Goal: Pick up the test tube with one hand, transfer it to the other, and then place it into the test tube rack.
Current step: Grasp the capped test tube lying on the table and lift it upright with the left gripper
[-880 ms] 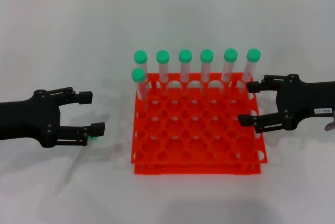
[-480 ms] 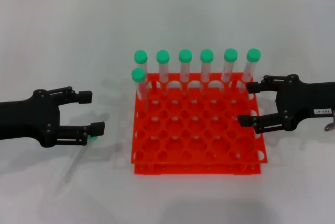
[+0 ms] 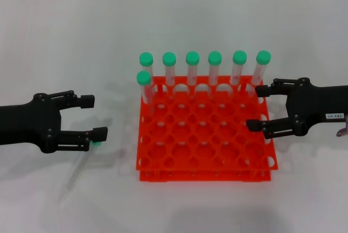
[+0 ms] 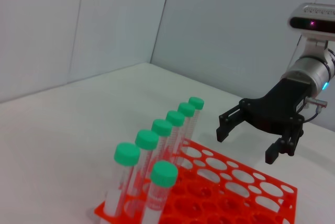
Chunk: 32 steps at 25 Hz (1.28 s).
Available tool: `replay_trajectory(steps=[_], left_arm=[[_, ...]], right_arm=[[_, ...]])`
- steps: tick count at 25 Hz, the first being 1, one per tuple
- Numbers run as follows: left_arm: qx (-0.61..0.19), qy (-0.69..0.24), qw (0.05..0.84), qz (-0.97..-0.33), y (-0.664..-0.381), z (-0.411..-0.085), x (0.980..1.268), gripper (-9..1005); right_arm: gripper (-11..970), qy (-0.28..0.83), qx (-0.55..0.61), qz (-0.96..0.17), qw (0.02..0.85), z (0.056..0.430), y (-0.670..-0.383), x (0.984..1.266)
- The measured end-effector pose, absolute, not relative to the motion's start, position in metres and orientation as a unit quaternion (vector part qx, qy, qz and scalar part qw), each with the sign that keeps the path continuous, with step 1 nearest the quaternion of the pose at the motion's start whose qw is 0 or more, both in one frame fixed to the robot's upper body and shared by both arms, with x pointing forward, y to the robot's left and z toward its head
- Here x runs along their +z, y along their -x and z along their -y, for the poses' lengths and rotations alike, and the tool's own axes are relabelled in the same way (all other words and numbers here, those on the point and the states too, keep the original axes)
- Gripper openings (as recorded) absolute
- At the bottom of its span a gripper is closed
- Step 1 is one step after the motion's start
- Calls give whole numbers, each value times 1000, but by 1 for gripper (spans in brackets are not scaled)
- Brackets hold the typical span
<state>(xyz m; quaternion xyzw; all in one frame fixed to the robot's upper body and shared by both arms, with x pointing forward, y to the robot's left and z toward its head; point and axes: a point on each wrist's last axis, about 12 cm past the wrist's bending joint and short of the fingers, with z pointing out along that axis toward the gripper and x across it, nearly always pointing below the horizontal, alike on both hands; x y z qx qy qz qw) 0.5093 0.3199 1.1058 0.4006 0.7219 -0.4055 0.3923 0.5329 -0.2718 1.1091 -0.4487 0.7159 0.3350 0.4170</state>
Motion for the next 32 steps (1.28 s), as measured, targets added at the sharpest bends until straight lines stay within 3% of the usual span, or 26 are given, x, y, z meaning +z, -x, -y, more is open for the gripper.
replay_trajectory(steps=[6,13,20,32], left_arm=[[-410,-383,363,-744,-510,-325,1109,891],[-394,-366,275,-797,-516,-332,1123,891],[-374,-343,185,-841,-530,-336,1140,890],[-310,-289,114,-899,-557,-334,1157,872]], right_arm=[[869,449,336,-714,419,271,-533,1110],[869,454,339,-709,419,269,-534,1112],[869,452,344,-705,424,267,-534,1114],[869,443,358,-698,434,266,-532,1115]])
